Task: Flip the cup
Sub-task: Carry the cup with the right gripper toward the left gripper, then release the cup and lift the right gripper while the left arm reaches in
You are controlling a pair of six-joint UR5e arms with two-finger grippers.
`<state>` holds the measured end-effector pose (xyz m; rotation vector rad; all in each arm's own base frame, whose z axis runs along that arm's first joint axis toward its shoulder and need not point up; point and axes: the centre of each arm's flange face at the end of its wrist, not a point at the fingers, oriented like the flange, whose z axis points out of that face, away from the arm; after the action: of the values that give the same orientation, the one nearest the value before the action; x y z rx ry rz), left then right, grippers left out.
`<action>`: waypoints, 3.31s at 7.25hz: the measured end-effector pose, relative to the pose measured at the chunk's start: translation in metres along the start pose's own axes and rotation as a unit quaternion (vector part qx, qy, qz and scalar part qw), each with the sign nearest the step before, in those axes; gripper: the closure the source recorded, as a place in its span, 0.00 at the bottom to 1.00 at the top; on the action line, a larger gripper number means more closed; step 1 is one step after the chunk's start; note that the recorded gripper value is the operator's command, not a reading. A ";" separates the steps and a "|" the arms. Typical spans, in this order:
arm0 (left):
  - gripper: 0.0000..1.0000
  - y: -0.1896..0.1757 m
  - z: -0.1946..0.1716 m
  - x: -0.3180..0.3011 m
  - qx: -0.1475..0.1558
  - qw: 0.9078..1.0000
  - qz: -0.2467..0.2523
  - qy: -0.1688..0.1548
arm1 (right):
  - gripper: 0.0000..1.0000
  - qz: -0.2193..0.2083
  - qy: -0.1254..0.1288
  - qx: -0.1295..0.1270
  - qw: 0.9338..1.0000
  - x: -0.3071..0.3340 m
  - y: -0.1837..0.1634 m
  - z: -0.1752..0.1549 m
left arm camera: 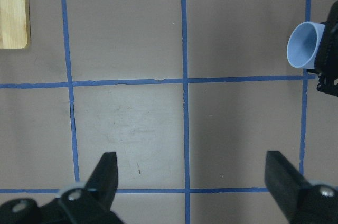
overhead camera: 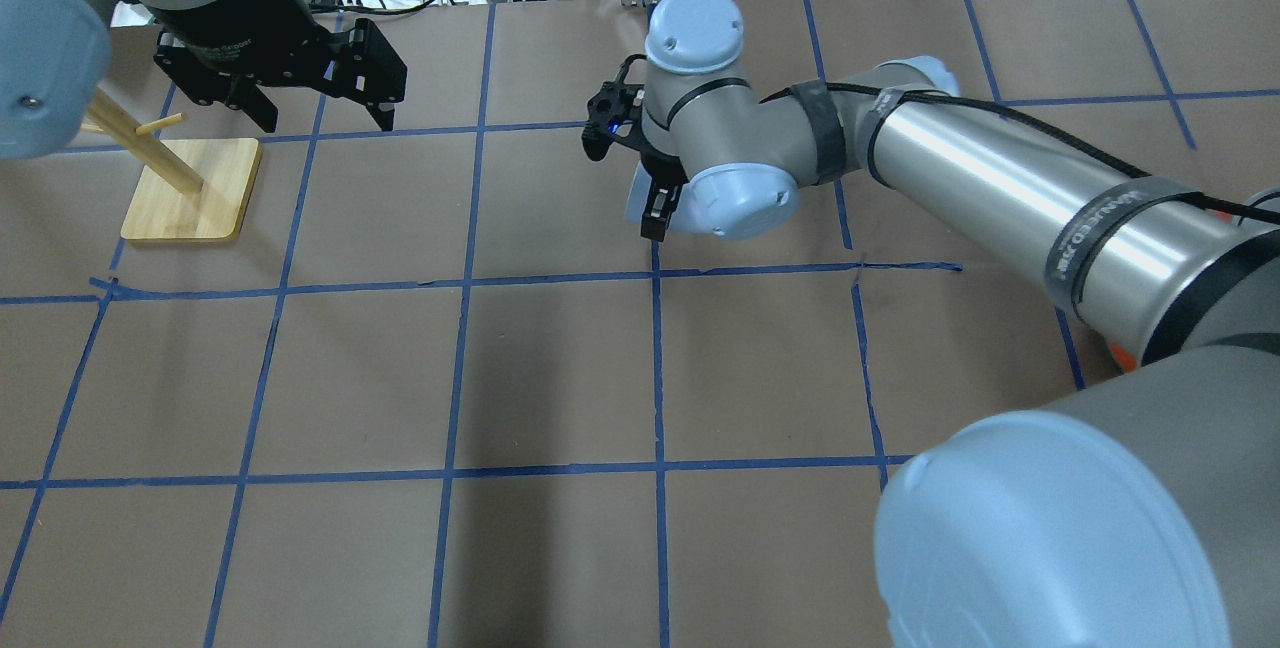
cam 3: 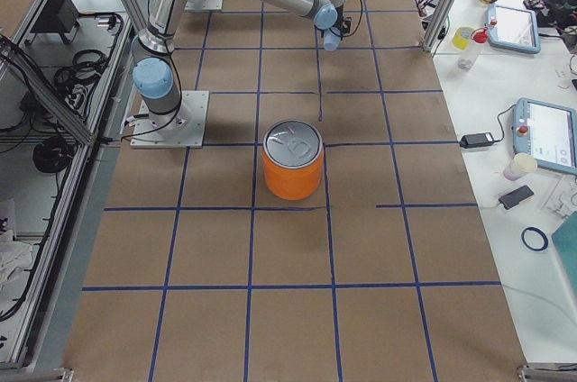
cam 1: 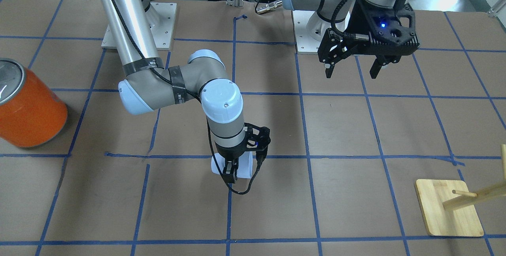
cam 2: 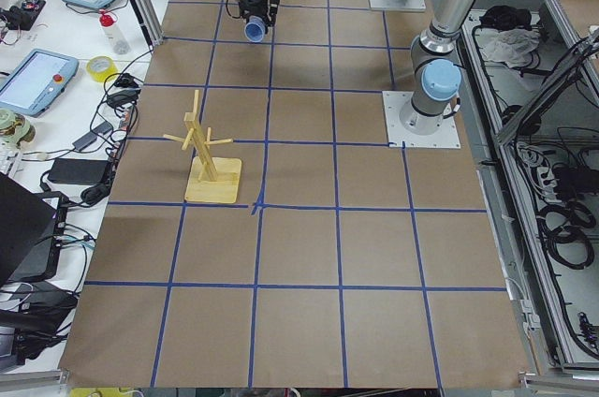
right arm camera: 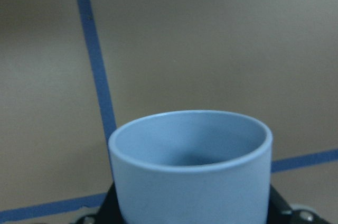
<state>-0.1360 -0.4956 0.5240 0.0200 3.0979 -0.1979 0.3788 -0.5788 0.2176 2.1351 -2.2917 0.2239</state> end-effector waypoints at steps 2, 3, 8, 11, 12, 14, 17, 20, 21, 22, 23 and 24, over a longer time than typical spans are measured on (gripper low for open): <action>0.00 0.002 -0.002 -0.010 -0.007 1.000 0.015 0.001 | 0.38 -0.085 -0.006 0.003 0.996 -0.011 -0.013 0.006; 0.00 0.002 -0.001 -0.015 -0.009 1.000 0.020 0.004 | 0.38 -0.093 -0.009 0.003 0.996 -0.012 -0.015 0.013; 0.00 0.003 0.002 -0.021 -0.022 0.999 0.026 0.019 | 0.00 -0.086 -0.016 0.005 0.996 -0.016 -0.026 0.027; 0.00 0.010 0.003 -0.020 -0.045 0.998 0.025 0.047 | 0.00 -0.082 -0.016 0.003 0.997 -0.018 -0.029 0.025; 0.00 0.014 0.000 -0.018 -0.052 0.996 0.026 0.063 | 0.00 -0.081 -0.014 0.004 0.997 -0.019 -0.029 0.019; 0.00 0.017 -0.003 -0.022 -0.055 0.995 0.019 0.085 | 0.00 -0.076 -0.018 0.002 0.997 -0.025 -0.025 -0.025; 0.00 0.003 0.045 -0.064 -0.075 0.987 -0.002 0.140 | 0.00 -0.040 -0.038 -0.017 0.998 -0.049 0.011 -0.146; 0.00 -0.021 0.145 -0.056 -0.048 0.963 -0.026 0.266 | 0.00 0.052 -0.042 -0.028 0.997 -0.056 0.089 -0.244; 0.02 -0.026 0.183 -0.048 -0.038 0.949 -0.035 0.312 | 0.00 0.095 -0.044 -0.031 0.994 -0.059 0.122 -0.271; 0.02 -0.033 0.214 -0.041 -0.029 0.934 -0.046 0.353 | 0.00 0.137 -0.047 -0.034 0.989 -0.059 0.153 -0.288; 0.03 -0.040 0.239 -0.031 -0.025 0.920 -0.055 0.387 | 0.00 0.171 -0.047 -0.037 0.983 -0.061 0.175 -0.298; 0.03 -0.046 0.258 -0.012 -0.024 0.912 -0.056 0.406 | 0.00 0.209 -0.046 -0.040 0.976 -0.063 0.185 -0.302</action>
<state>-0.1148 -0.5743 0.2742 -0.1075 3.9424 -0.1405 0.1706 -0.4724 0.4911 1.6366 -2.7297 0.0288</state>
